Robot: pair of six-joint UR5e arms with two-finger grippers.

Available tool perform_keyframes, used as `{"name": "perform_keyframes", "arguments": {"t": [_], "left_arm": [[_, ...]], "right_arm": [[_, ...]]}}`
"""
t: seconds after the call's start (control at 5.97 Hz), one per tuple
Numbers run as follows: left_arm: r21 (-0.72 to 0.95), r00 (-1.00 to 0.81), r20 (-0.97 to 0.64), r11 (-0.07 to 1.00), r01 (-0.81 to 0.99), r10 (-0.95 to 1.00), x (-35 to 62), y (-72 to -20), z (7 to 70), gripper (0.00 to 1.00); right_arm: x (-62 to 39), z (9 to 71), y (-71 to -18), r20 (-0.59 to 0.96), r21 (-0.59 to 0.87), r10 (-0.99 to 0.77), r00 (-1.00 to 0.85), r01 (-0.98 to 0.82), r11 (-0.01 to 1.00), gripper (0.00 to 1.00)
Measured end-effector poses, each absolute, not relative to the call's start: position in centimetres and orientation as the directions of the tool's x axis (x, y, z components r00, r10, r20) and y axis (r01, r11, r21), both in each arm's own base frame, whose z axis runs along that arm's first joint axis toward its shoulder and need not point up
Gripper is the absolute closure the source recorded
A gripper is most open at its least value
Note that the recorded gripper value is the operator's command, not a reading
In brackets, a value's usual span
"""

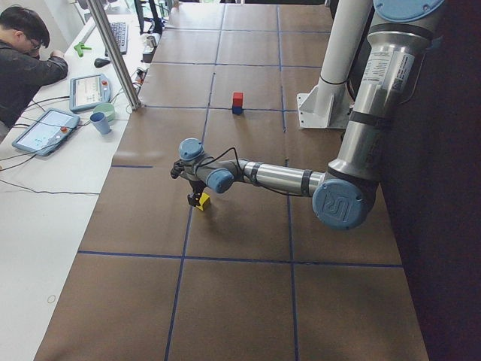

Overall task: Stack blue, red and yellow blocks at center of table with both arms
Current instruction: 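Lower the left gripper onto the yellow block and grasp it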

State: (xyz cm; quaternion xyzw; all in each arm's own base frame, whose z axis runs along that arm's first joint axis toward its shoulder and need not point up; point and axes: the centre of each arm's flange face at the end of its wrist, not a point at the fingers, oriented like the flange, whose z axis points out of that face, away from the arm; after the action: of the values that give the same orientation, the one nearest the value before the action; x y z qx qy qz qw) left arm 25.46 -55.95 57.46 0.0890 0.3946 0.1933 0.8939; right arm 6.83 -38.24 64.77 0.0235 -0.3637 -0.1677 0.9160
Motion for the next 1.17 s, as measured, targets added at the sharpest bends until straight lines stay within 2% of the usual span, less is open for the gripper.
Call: {"name": "perform_keyframes", "arguments": {"t": [0.34, 0.67, 0.84, 1.17], "left_arm": [[0.314, 0.626, -0.652, 0.904, -0.291, 0.428, 26.61, -55.5, 57.79, 0.04], [0.314, 0.633, -0.645, 0.904, -0.291, 0.428, 26.72, -55.49, 57.96, 0.7], [0.312, 0.638, -0.642, 0.905, -0.289, 0.425, 26.72, -55.55, 57.98, 0.82], [0.313, 0.64, -0.64, 0.905, -0.288, 0.425, 26.87, -55.7, 57.74, 0.9]], "right_arm": [[6.82, 64.87, -38.23, 0.66, 0.163, -0.323, 0.679, 0.29, 0.943, 0.0], [6.82, 64.96, -38.21, 0.661, 0.162, -0.321, 0.678, 0.29, 0.943, 0.0], [6.82, 64.96, -38.21, 0.661, 0.162, -0.321, 0.678, 0.29, 0.943, 0.0], [6.82, 64.92, -38.22, 0.66, 0.162, -0.322, 0.678, 0.29, 0.943, 0.0]]}}
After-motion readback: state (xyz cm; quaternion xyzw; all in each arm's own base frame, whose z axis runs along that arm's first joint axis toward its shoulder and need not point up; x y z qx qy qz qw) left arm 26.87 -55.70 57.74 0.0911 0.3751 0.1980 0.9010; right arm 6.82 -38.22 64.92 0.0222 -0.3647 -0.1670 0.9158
